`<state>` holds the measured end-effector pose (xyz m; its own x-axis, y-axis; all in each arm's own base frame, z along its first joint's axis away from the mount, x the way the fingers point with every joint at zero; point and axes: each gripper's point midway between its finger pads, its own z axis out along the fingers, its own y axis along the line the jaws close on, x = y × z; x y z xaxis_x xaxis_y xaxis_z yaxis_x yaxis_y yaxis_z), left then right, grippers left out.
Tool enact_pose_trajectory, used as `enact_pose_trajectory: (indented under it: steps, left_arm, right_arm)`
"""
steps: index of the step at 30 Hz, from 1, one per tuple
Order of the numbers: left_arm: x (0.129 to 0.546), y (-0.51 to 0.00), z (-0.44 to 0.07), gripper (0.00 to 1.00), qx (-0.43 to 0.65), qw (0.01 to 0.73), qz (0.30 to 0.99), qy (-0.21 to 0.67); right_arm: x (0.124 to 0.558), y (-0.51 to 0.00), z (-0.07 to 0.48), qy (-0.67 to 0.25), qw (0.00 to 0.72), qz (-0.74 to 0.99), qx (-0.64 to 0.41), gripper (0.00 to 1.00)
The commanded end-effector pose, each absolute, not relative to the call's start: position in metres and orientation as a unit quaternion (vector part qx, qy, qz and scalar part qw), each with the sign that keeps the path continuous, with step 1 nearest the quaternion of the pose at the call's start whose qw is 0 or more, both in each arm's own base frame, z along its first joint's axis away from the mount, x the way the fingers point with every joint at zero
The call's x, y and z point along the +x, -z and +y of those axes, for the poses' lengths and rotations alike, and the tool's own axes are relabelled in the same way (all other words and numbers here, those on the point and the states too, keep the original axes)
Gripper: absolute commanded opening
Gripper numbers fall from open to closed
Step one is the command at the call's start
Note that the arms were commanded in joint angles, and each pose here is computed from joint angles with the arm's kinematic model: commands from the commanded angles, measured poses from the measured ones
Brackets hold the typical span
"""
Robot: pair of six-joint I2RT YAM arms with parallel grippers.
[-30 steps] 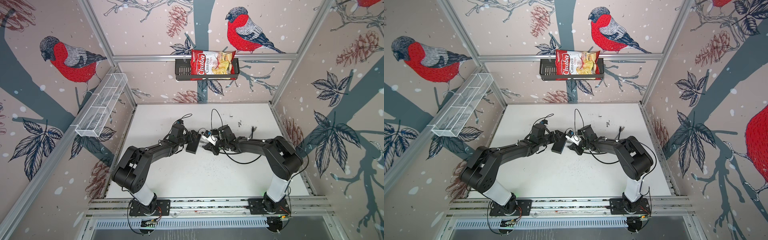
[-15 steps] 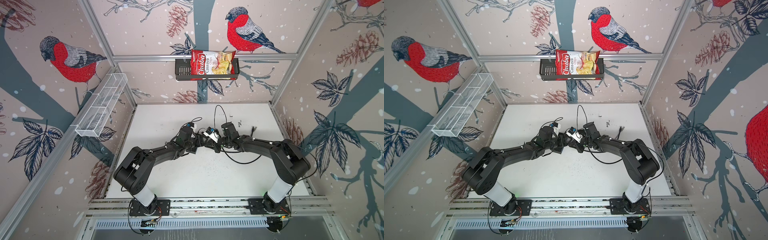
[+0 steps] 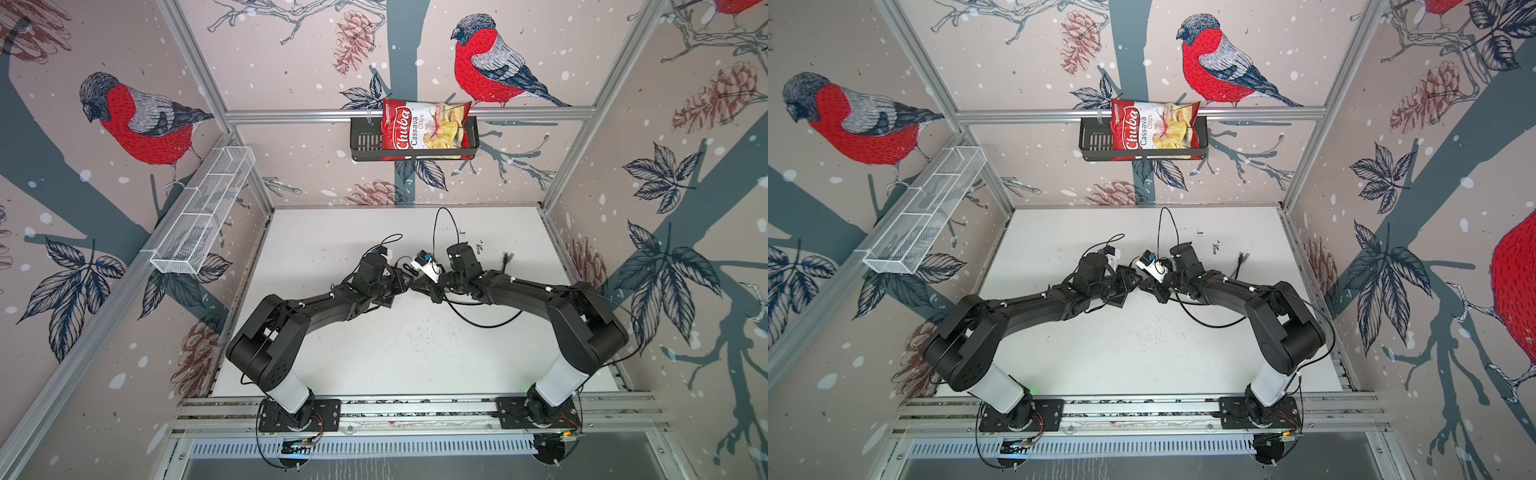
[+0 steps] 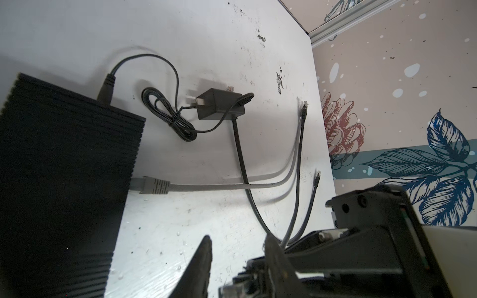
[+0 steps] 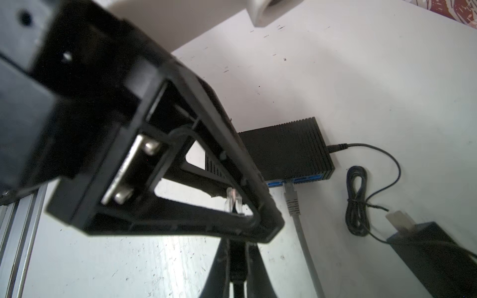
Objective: Insert the plug into the switch port
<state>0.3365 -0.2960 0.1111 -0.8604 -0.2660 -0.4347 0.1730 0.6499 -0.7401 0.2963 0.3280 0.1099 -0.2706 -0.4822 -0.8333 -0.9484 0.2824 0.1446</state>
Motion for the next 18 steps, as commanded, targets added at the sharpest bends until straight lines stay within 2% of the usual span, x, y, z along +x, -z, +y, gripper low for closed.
enact_pose_trajectory:
  steps: [1, 6, 12, 18]
  left_arm:
    - [0.339, -0.118, -0.305, 0.28, -0.020, 0.267, 0.858, 0.437]
    - [0.339, -0.115, -0.306, 0.13, -0.024, 0.261, 0.861, 0.436]
    - [0.341, -0.113, -0.304, 0.02, -0.032, 0.256, 0.869, 0.423]
    - [0.344, -0.106, -0.299, 0.00, -0.053, 0.245, 0.883, 0.397]
  right_arm:
    - [0.299, -0.120, 0.331, -0.344, 0.359, 0.715, -0.491, 0.00]
    - [0.301, -0.119, 0.331, -0.341, 0.358, 0.719, -0.488, 0.00]
    - [0.306, -0.118, 0.328, -0.321, 0.367, 0.727, -0.483, 0.04]
    - [0.313, -0.118, 0.314, -0.257, 0.416, 0.735, -0.470, 0.19]
